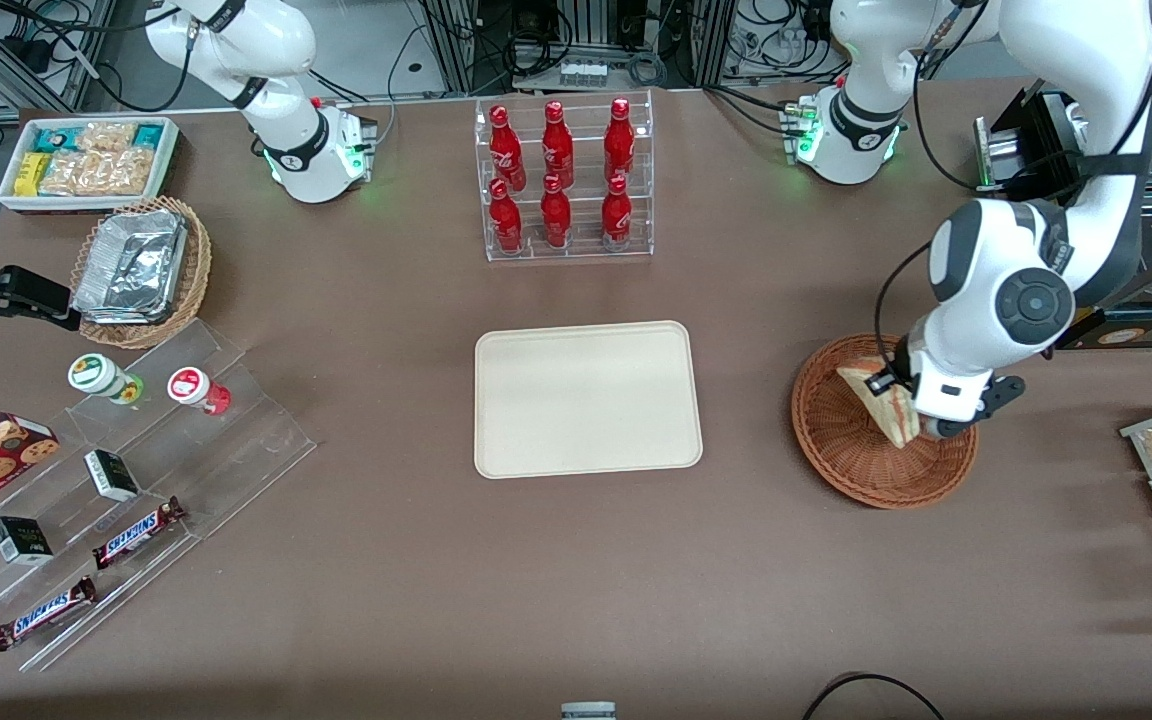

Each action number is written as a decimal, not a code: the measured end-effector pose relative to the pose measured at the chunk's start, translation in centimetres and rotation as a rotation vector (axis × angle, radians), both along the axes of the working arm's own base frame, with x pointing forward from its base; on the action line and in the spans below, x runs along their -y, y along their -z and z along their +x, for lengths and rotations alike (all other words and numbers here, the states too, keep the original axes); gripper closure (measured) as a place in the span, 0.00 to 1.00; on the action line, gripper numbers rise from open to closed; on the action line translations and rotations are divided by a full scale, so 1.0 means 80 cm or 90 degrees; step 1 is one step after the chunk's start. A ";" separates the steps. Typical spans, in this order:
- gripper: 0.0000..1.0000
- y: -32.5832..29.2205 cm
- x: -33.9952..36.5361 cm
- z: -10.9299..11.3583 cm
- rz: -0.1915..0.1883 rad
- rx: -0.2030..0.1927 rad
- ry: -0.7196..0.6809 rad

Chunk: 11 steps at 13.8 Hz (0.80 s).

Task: Place sandwich from basket to tray
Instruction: 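Lift the sandwich and carry it with the left gripper to the tray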

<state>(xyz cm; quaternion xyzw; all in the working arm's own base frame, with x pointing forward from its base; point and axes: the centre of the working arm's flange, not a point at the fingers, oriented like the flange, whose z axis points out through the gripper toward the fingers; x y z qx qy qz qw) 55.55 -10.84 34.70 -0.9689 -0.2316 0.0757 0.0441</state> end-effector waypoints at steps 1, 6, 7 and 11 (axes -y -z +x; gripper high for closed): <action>0.85 -0.010 0.026 -0.002 0.001 -0.001 0.023; 0.85 -0.025 0.153 -0.025 -0.021 0.010 0.129; 0.85 -0.025 0.179 -0.028 -0.033 0.009 0.151; 0.85 -0.009 0.276 -0.031 -0.086 -0.004 0.220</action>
